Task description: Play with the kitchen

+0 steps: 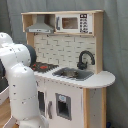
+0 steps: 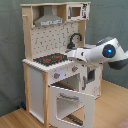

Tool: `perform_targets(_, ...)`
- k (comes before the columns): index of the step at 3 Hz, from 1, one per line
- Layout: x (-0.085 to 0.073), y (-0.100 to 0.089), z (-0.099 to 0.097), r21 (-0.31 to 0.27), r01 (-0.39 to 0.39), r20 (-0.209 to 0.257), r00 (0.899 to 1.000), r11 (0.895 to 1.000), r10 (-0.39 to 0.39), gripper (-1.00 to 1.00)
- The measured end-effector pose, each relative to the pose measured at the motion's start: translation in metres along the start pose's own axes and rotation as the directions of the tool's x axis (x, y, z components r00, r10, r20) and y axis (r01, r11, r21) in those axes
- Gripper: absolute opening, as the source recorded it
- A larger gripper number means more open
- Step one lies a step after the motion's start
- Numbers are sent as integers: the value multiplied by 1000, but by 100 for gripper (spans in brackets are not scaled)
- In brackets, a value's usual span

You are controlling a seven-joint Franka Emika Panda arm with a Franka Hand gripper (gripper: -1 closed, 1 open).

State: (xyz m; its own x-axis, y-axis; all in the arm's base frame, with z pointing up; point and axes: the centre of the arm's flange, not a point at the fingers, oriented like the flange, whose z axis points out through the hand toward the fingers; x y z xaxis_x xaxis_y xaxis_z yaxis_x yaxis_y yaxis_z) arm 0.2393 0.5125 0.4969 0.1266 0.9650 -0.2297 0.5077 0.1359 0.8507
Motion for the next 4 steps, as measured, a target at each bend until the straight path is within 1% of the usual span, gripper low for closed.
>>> perform_targets(1, 19, -10, -32, -105, 26, -20, 999, 994, -28, 100)
perform_targets(2, 44, -26, -56, -206, 53, -29, 998, 977, -60, 100)
perform_targets(3, 71, -45, -71, -295, 78, -31, 995, 952, -91, 100)
perform_targets(4, 96, -66, -82, -369, 84, -39, 994, 926, -105, 100)
